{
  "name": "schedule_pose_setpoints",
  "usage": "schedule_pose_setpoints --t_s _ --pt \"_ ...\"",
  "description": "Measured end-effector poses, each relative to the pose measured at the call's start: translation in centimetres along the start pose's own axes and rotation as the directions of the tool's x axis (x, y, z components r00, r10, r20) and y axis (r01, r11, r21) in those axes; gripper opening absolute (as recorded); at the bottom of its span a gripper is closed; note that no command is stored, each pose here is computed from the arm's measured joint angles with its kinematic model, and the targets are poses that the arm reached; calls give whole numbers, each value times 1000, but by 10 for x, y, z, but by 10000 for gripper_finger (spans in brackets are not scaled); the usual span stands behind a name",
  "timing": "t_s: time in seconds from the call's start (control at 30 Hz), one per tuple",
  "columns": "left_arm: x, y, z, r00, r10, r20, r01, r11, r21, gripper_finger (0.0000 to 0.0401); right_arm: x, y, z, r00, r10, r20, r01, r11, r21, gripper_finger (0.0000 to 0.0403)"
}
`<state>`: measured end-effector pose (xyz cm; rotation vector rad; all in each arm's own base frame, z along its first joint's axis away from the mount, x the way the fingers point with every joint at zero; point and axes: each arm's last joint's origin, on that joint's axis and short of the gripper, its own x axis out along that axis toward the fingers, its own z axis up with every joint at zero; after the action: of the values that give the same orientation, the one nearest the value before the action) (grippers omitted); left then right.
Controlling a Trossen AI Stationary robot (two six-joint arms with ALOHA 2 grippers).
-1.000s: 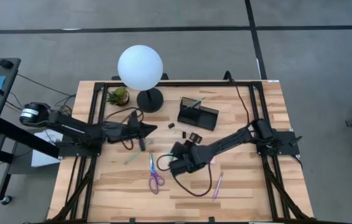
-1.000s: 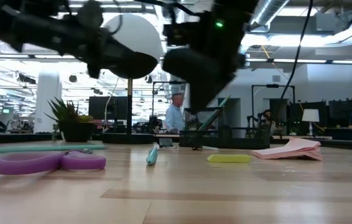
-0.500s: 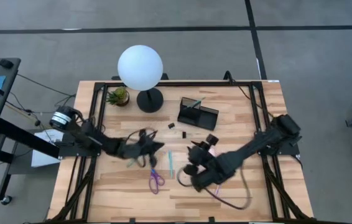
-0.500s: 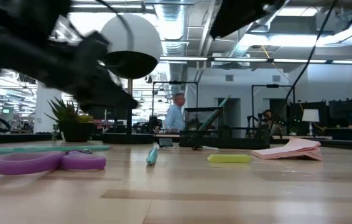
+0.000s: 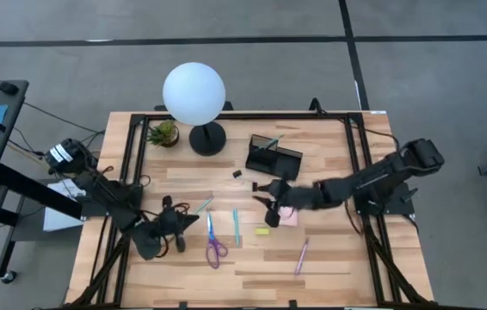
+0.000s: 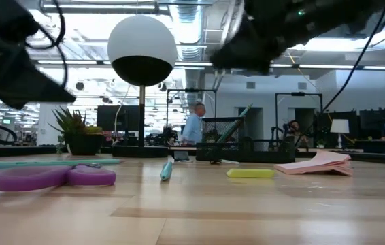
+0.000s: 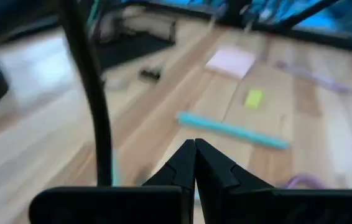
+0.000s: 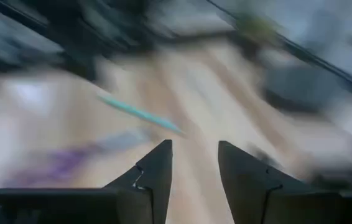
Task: Pick and place office supplies into organizer
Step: Put the blue pencil into the black desk organizer
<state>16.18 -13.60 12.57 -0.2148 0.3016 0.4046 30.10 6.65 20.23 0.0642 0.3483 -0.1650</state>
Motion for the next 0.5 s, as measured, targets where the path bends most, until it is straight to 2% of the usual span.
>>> schedule_pose_setpoints --t_s 0.07,0.13,0.23,0.37,0.5 --pt "-2 2 -3 997 46 -54 -50 997 -58 0 4 -12 1 985 131 110 -131 991 -11 122" --pt "-7 4 -7 990 69 -126 -87 986 -144 0 9 -21 1 970 190 153 -184 982 -51 123" --pt "-15 8 -16 982 103 -159 -134 972 -195 0 20 -33 -2 965 200 168 -187 978 -92 123" --pt "-18 6 -28 984 100 -150 -132 967 -217 0 38 -49 -16 973 187 133 -177 981 -86 123" --pt "-11 -3 -42 981 64 -184 -107 967 -231 0 55 -64 -23 952 257 163 -247 966 -81 122"
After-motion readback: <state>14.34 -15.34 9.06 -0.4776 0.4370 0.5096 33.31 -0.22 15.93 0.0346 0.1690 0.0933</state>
